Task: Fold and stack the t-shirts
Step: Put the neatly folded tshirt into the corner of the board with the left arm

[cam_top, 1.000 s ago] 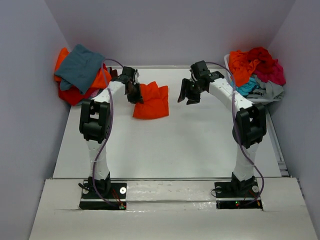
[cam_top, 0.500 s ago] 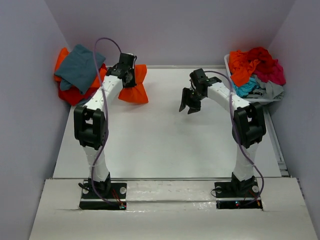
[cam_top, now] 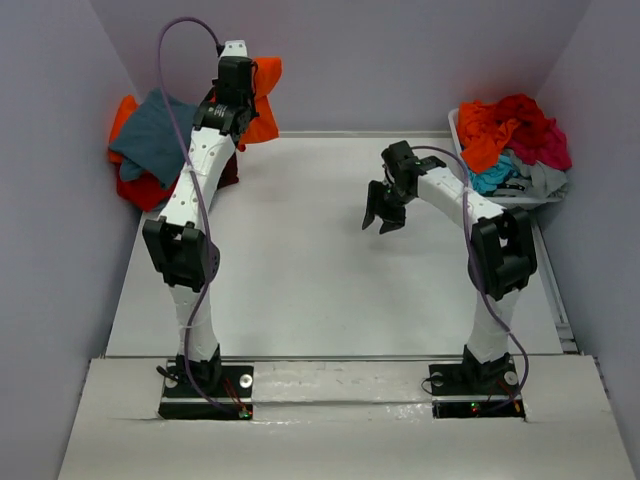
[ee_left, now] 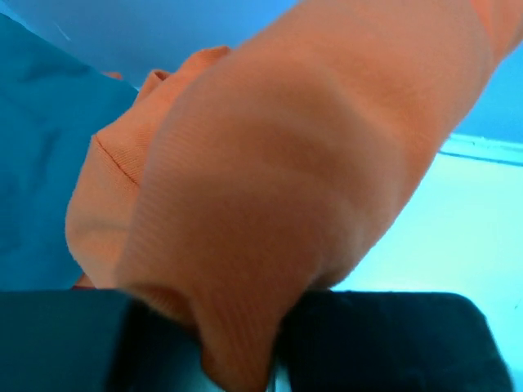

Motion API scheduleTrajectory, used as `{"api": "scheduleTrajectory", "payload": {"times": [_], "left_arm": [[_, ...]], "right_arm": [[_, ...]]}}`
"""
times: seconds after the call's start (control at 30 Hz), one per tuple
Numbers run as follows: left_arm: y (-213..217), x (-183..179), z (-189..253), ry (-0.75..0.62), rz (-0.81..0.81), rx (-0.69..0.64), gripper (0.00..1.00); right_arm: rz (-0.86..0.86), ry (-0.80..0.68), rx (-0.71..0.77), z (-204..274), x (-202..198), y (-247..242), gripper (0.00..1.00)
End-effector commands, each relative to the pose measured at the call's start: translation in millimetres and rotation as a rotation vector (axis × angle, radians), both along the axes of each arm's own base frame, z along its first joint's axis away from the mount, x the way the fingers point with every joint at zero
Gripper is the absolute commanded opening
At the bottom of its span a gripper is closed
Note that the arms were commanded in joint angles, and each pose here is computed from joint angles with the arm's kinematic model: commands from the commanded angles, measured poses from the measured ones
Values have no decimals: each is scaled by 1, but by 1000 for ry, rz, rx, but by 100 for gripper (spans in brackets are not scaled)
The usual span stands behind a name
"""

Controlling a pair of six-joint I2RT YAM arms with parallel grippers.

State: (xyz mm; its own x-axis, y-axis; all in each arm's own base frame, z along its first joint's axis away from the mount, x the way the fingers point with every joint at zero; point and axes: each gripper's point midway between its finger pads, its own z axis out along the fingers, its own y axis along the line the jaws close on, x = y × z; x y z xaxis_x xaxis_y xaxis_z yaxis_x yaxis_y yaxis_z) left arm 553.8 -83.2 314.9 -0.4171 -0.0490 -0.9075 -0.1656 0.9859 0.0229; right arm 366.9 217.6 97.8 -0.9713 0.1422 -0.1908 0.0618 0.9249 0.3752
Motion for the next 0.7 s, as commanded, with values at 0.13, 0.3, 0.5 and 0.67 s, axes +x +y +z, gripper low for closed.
{"api": "scheduleTrajectory", "payload": {"times": [0.13,0.3,0.5,0.67], "left_arm": [[69,20,85,-283,144,-122,5],[100,15,122,-421,161,-150,5],[121,-16,206,-663,177,-171,5],[145,-46,251,-788,216,-178,5]], "right_arm": [[-2,21,-45,3,-22,-12,57],[-10,64,-67,-10,-33,-18,57],[-19,116,-105,-25,-43,-25,57],[-27,150,-129,-31,-49,-29,57]]}}
